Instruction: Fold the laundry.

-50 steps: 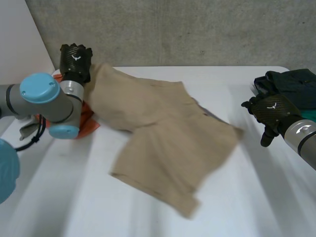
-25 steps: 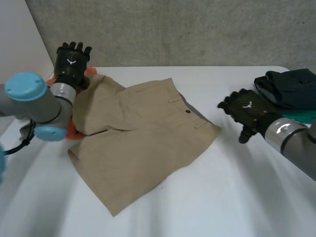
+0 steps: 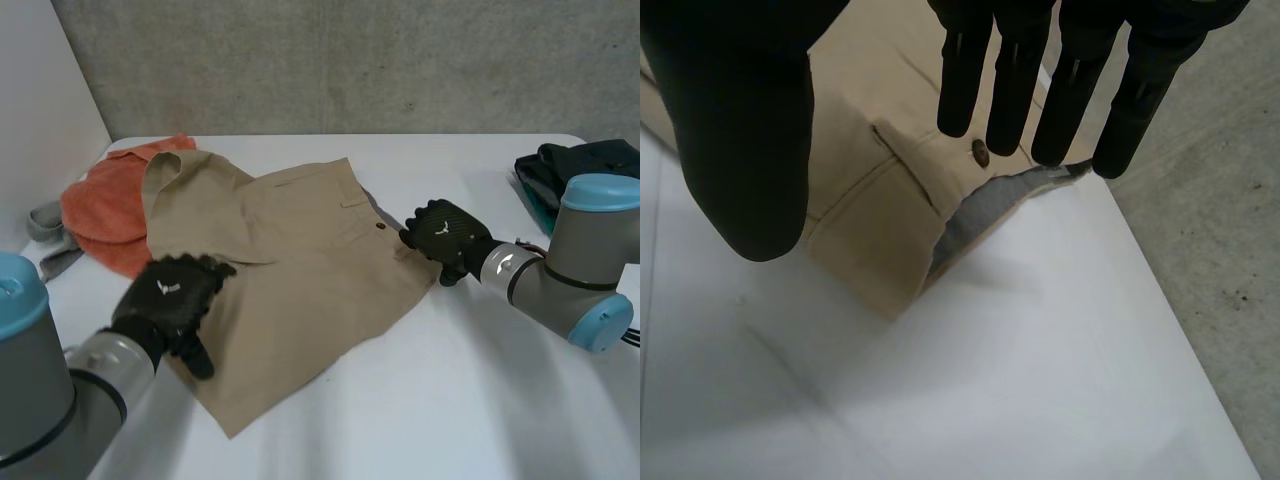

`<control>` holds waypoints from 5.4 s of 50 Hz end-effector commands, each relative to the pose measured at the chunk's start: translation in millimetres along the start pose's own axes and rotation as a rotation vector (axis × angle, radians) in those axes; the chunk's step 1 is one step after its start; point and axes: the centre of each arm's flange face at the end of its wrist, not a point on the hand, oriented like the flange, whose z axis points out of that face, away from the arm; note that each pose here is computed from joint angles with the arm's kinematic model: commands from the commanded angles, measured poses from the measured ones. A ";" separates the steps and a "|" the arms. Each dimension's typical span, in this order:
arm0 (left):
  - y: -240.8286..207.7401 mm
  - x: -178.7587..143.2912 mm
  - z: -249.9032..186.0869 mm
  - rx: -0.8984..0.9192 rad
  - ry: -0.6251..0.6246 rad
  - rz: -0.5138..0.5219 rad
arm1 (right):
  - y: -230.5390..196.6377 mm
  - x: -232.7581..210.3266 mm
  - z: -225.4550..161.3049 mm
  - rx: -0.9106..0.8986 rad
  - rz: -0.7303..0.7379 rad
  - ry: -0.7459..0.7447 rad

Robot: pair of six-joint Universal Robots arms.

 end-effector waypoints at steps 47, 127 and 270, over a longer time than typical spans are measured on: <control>45.8 40.1 24.0 -0.063 0.093 0.037 | -16.2 2.3 -6.9 0.003 0.022 0.024; -88.9 -15.7 -4.0 0.290 -0.086 0.020 | -26.4 -32.9 -6.4 -0.081 0.293 0.095; -113.0 12.8 91.7 0.651 -0.136 0.150 | -142.0 -29.4 -69.4 0.355 0.305 0.088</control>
